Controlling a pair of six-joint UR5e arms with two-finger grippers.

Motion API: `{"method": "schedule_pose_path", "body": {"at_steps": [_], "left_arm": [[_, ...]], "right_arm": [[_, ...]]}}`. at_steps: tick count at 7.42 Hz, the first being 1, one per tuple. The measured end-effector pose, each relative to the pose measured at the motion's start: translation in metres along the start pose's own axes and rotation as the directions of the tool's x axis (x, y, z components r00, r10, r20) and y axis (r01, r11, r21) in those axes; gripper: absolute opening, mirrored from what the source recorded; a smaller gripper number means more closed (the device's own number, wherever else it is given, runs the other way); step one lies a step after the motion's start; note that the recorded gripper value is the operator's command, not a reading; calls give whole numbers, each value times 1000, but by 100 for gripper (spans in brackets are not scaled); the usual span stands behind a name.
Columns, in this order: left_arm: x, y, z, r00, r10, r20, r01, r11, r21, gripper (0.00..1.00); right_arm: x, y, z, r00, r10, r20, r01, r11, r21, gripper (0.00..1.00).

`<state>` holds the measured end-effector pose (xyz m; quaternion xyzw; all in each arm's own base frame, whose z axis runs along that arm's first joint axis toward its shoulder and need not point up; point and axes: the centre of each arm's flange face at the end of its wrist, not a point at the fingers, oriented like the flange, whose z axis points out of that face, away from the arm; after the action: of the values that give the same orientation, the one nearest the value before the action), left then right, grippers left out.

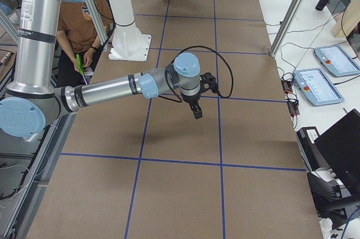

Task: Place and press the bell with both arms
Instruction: 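Carry the bell with the left gripper toward the table center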

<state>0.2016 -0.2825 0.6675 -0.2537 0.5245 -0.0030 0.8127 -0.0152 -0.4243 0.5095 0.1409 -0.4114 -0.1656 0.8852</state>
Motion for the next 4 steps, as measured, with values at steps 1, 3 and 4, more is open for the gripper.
{"method": "schedule_pose_path", "body": {"at_steps": [1,3,4], "left_arm": [[73,-27,0,999,-3,-34,3,1000,0,0],[212,-57,-16,998,-16,-66,16,1000,8,0],[291,-71,-25,998,-15,-67,17,1000,26,0]], "right_arm": [[6,1,5,1000,11,0,-11,1000,-10,100],[12,1,11,1000,23,1,-23,1000,-20,100],[16,1,14,1000,29,0,-29,999,-26,100]]}}
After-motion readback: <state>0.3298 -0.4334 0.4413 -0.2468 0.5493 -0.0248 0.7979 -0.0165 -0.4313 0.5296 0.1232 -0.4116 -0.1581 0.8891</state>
